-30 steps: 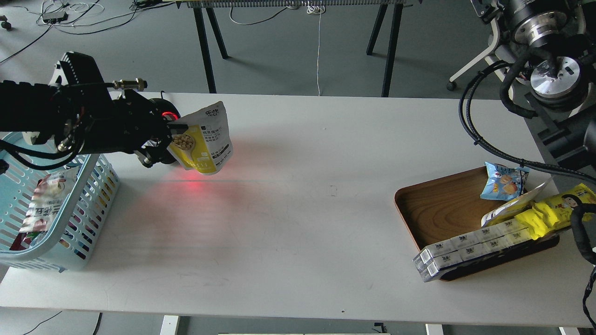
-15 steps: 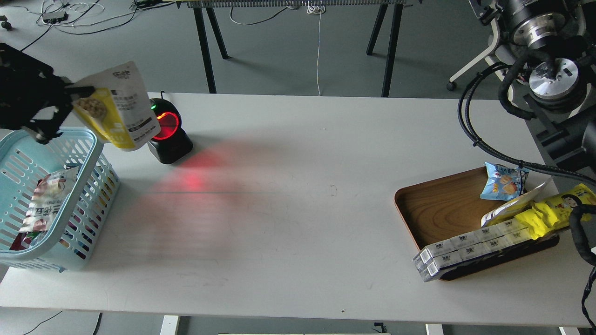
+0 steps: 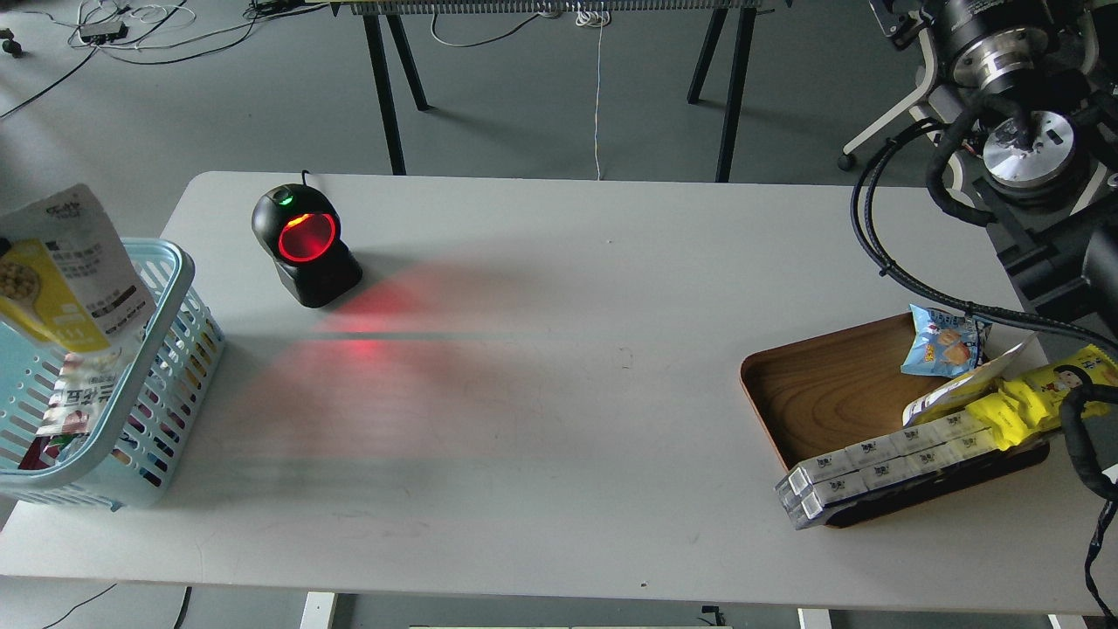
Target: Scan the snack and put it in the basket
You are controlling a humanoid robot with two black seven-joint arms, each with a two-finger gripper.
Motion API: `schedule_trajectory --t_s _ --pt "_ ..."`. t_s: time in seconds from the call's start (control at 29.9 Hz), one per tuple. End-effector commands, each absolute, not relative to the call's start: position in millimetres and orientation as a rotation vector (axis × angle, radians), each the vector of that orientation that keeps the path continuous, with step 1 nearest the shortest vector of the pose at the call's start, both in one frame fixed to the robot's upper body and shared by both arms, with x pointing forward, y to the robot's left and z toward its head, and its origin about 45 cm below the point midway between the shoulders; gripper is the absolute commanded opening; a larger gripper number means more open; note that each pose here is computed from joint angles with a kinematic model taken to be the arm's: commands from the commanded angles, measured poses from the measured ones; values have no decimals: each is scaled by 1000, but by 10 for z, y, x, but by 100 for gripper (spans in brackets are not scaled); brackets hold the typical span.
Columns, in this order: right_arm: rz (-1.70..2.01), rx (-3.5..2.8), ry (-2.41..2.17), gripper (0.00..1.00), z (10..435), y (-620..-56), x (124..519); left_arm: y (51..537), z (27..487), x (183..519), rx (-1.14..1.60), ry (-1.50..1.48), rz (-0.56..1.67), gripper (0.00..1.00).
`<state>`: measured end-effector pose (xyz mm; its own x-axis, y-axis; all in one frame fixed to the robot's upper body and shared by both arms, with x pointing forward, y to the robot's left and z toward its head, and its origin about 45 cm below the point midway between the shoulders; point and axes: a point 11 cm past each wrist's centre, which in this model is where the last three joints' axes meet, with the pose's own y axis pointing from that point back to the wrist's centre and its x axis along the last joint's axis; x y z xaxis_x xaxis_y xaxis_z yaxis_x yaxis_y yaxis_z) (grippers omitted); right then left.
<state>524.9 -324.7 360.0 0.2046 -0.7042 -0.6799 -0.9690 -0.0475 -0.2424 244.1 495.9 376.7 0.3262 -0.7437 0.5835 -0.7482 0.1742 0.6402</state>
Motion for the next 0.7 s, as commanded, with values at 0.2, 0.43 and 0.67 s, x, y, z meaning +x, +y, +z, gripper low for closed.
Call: schedule_trajectory --t_s 0.2,0.43,0.67 --pt "503 -1817 1558 100 3617 -3235 5252 5041 3584 2328 1549 -1352 -17 2" --pt "502 -1819 1557 100 3628 -3229 5256 5135 3630 2343 1579 -1349 -1 2" --pt "501 -1818 1557 100 3631 -3227 5256 5189 3646 2344 1595 -1341 8 2"
